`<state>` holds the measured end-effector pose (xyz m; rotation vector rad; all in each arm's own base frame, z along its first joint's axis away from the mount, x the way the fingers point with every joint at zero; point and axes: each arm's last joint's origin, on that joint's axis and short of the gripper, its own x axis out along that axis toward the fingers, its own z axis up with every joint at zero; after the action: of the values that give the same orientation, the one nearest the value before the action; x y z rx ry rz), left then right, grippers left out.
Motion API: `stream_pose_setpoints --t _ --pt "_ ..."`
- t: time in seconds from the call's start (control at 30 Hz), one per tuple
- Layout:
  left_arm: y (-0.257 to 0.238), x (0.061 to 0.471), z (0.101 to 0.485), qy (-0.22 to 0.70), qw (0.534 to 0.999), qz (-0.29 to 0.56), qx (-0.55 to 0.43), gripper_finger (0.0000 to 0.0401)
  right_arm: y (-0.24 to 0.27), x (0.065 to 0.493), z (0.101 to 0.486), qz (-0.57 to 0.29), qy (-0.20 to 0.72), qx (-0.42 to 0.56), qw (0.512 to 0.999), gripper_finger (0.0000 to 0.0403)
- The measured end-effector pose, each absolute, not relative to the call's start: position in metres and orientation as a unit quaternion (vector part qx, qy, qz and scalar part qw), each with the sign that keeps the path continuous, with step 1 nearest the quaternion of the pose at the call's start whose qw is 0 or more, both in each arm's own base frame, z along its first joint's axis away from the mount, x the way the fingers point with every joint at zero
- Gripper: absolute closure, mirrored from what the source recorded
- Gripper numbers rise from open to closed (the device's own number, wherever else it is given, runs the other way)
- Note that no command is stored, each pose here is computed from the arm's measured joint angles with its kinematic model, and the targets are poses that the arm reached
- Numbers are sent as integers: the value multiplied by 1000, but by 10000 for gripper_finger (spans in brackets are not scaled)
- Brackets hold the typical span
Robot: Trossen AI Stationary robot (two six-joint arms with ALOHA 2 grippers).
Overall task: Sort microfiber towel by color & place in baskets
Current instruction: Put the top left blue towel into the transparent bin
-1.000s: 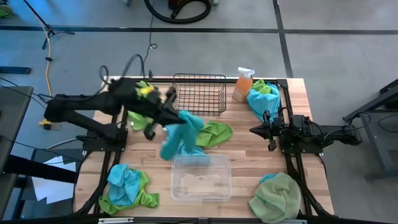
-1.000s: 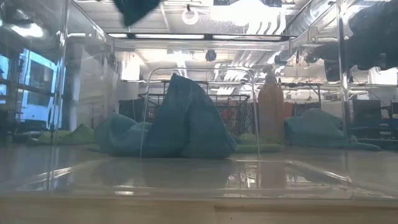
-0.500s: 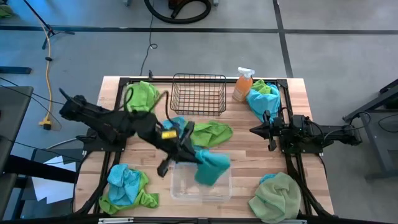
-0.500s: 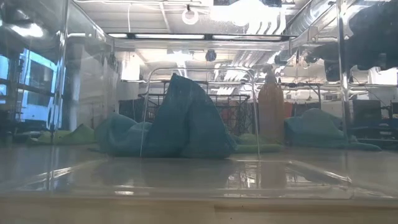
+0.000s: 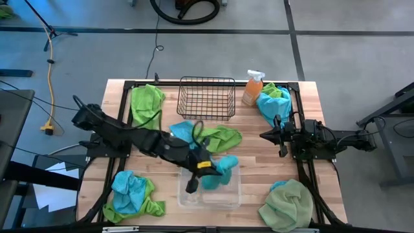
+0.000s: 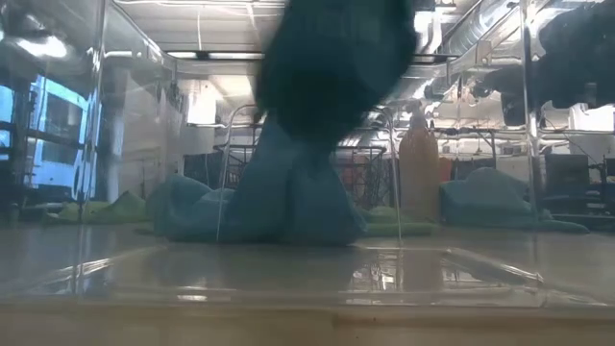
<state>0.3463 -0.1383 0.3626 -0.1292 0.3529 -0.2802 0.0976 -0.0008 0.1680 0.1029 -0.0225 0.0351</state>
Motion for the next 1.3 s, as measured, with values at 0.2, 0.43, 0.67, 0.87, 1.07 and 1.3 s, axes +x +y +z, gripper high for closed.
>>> stream_pose_setpoints --t 0.2,0.43,0.67,0.87,1.07,1.3 --pt "-150 338 345 263 943 -200 -46 401 -1 98 168 18 -11 51 998 402" --pt "-158 328 333 296 924 -217 108 401 -1 98 168 18 -11 52 998 402" --pt "-154 332 335 279 904 -212 248 401 -1 98 168 17 -11 52 998 402" --pt "-163 351 329 324 843 -244 353 401 -1 98 168 18 -12 52 998 402" --pt "-171 379 307 375 772 -288 423 401 -1 98 168 18 -11 52 998 402" --pt "-183 395 271 413 717 -324 458 401 -1 98 168 17 -11 52 998 402"
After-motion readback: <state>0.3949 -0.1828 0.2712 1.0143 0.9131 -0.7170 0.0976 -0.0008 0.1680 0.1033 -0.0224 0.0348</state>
